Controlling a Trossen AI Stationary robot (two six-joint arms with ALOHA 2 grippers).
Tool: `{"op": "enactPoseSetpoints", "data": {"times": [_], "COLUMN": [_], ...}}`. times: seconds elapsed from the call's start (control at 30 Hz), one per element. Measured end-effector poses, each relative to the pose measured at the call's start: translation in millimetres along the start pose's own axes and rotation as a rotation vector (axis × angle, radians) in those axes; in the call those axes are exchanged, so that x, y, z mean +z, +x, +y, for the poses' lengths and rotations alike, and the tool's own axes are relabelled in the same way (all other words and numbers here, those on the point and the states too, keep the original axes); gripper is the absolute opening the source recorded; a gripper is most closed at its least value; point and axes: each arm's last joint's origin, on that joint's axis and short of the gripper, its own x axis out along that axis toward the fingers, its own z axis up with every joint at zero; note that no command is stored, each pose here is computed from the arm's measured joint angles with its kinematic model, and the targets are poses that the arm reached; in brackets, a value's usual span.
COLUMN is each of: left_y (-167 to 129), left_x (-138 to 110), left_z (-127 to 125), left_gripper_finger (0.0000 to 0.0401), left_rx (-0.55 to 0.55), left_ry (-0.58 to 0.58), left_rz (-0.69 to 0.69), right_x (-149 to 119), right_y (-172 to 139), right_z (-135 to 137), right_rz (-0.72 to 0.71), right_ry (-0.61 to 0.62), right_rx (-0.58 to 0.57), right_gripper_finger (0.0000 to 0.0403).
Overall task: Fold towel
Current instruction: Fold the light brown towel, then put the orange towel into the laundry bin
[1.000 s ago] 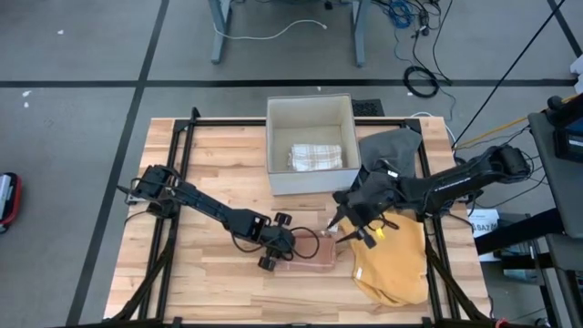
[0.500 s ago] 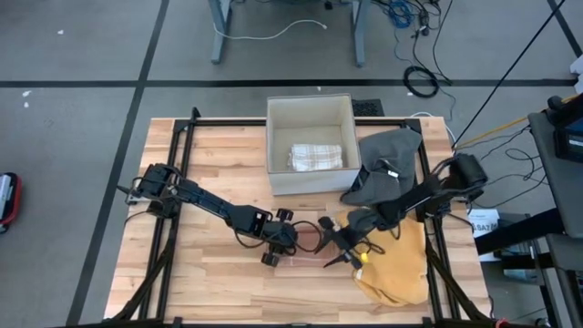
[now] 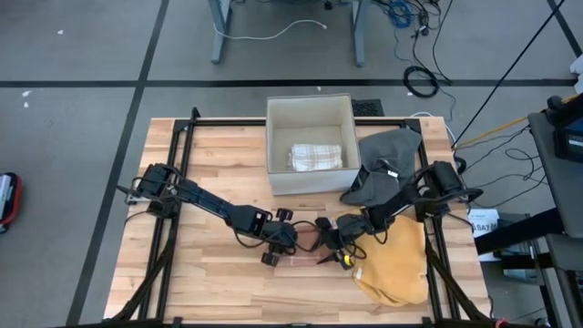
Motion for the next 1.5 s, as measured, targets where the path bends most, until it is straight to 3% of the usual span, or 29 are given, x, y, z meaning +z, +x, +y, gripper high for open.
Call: {"op": "enactPoseSetpoints", "data": {"times": [0.17, 0.37, 0.47, 0.67, 0.93, 1.17, 1.27, 1.4, 1.5], "left_y": [-10.4, -53.8, -63.6, -56.7, -49.9, -31.4, -25.2, -20.1, -15.9], "left_x": [4.9, 21.8, 23.8, 20.9, 14.5, 7.7, 5.0, 2.7, 0.2], "left_z": [1.4, 6.7, 1.4, -33.8, -69.2, -74.8, -73.4, -69.5, -68.5], "left_gripper_finger": [0.014, 0.014, 0.014, 0.014, 0.0147, 0.0233, 0.0265, 0.0275, 0.0264], "left_rx": [0.007, 0.063, 0.029, -0.102, -0.062, -0.042, 0.037, 0.156, 0.17], "left_ry": [0.009, 0.004, 0.024, 0.141, 0.172, 0.12, 0.111, 0.113, 0.117], "left_rz": [-0.018, -0.139, -0.158, -0.125, -0.074, -0.019, 0.001, 0.018, 0.04], "right_x": [16.7, 38.9, 42.3, 30.2, 25.4, 24.4, 23.4, 21.8, 19.4], "right_y": [-10.2, -26.4, -31.9, -31.8, -30.5, -30.6, -30.7, -31.0, -31.4], "right_z": [2.8, 9.5, 14.2, 24.9, 33.9, 33.6, 33.5, 33.4, 33.3], "right_rz": [-0.042, -0.079, -0.054, 0.085, 0.13, 0.141, 0.152, 0.168, 0.193], "right_ry": [-0.034, -0.099, -0.109, -0.095, -0.076, -0.085, -0.085, -0.085, -0.071], "right_rx": [0.0, 0.002, 0.009, -0.022, -0.041, -0.071, -0.072, -0.074, -0.076], "right_gripper_finger": [0.021, 0.021, 0.021, 0.021, 0.021, 0.021, 0.021, 0.021, 0.021]}}
